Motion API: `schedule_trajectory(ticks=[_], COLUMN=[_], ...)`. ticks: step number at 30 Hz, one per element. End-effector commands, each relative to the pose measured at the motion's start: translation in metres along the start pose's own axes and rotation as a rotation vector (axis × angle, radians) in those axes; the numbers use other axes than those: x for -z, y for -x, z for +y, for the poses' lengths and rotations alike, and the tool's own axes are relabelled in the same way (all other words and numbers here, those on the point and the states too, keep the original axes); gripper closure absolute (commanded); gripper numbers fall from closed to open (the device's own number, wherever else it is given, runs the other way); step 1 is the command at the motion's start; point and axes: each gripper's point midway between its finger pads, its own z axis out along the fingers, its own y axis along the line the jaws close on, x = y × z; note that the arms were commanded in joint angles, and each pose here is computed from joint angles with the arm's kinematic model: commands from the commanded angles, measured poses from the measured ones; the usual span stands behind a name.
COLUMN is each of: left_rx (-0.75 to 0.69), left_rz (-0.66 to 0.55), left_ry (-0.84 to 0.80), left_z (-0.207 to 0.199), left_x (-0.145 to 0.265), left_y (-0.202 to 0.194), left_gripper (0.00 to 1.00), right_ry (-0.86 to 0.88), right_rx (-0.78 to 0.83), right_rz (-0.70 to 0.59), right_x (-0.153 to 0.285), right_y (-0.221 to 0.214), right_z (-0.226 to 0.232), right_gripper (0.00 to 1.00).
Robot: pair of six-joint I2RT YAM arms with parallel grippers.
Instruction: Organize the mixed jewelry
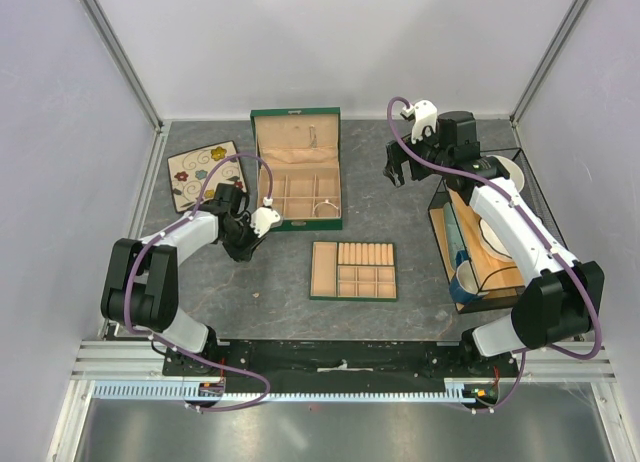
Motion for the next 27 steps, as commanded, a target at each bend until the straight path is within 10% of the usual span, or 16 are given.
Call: schedule_trajectory(ticks=[1, 27], left_rx=[-0.035, -0.129], left_rz=[0.004, -0.250], left_ry=[0.001, -0.155], left_z=[0.002, -0.059], left_x=[0.003, 0.062], left_y=[-0.003, 0.093], left_gripper=[0.78, 0.91], right_ry=[-0.002, -0.009], right_rx=[0.018, 0.014], right_rz=[-0.023, -0.018], right_x=[-0.002, -0.004], right_y=[0.006, 0.005], right_z=[-0.001, -0.002], right_gripper=[0.02, 0.02])
